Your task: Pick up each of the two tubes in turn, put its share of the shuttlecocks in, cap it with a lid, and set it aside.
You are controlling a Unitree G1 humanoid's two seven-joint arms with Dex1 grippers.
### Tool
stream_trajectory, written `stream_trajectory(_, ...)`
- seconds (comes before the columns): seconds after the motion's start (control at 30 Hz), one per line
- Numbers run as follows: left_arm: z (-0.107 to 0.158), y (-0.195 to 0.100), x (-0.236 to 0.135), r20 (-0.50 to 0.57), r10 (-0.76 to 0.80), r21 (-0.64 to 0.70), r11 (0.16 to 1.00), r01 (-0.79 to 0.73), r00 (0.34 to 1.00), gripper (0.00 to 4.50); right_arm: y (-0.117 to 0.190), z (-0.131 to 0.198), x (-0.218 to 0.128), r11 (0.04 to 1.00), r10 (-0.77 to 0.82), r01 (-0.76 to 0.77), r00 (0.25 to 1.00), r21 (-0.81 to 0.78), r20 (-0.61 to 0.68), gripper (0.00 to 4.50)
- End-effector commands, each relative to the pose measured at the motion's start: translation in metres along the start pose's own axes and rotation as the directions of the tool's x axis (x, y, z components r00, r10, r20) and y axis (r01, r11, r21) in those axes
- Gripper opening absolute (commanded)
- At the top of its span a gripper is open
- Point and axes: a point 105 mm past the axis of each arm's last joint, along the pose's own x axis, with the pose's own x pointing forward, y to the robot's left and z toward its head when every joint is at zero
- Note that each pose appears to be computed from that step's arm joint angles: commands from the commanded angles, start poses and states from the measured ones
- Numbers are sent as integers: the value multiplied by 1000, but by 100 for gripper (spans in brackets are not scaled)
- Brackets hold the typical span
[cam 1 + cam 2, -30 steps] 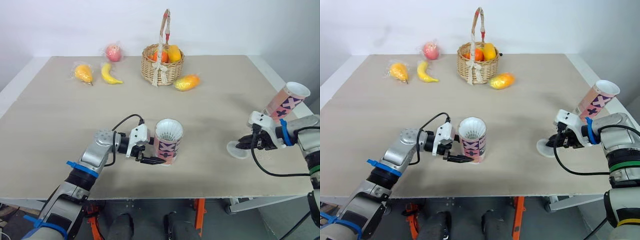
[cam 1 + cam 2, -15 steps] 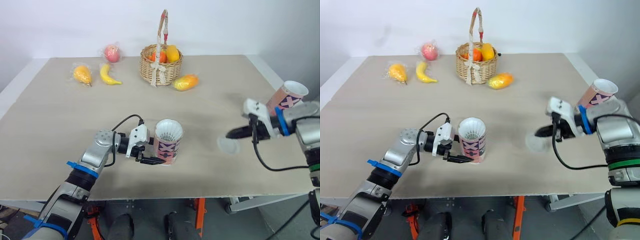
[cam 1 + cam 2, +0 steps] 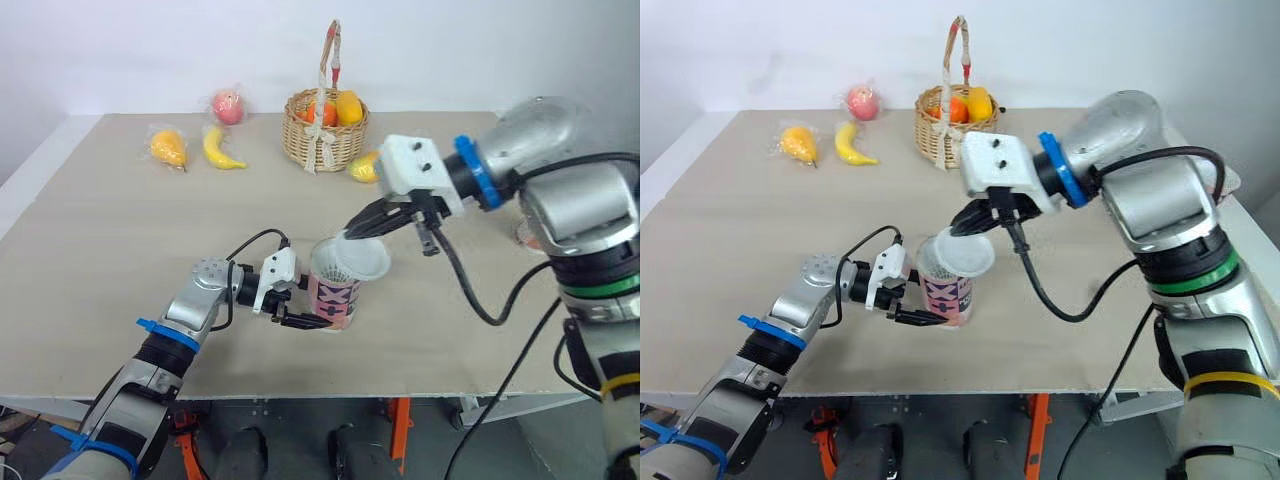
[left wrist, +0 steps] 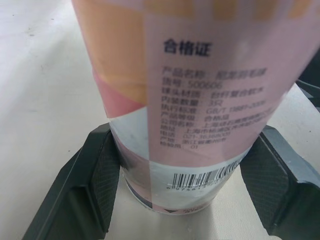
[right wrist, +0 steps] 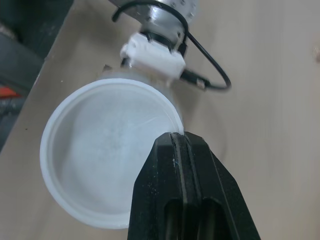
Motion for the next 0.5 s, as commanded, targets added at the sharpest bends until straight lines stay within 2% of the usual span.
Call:
stream_trajectory(0.03,-15,-4,1,-53,-15,-43,999,12,998,326,-10,8,2,996,-16,12,999,-91,-35,3)
stream_trajectory(0.2,-15,-3,0,-54,-4,-43,999,2,999,326,-16,9,6,991,-7,-1,998,-136,-54,3)
stream_trajectory(0.5,-17,-3,-2,-59,3,-47,999,-6,998,326,-6,7,5,988,43,-53,997,-148,-69,3)
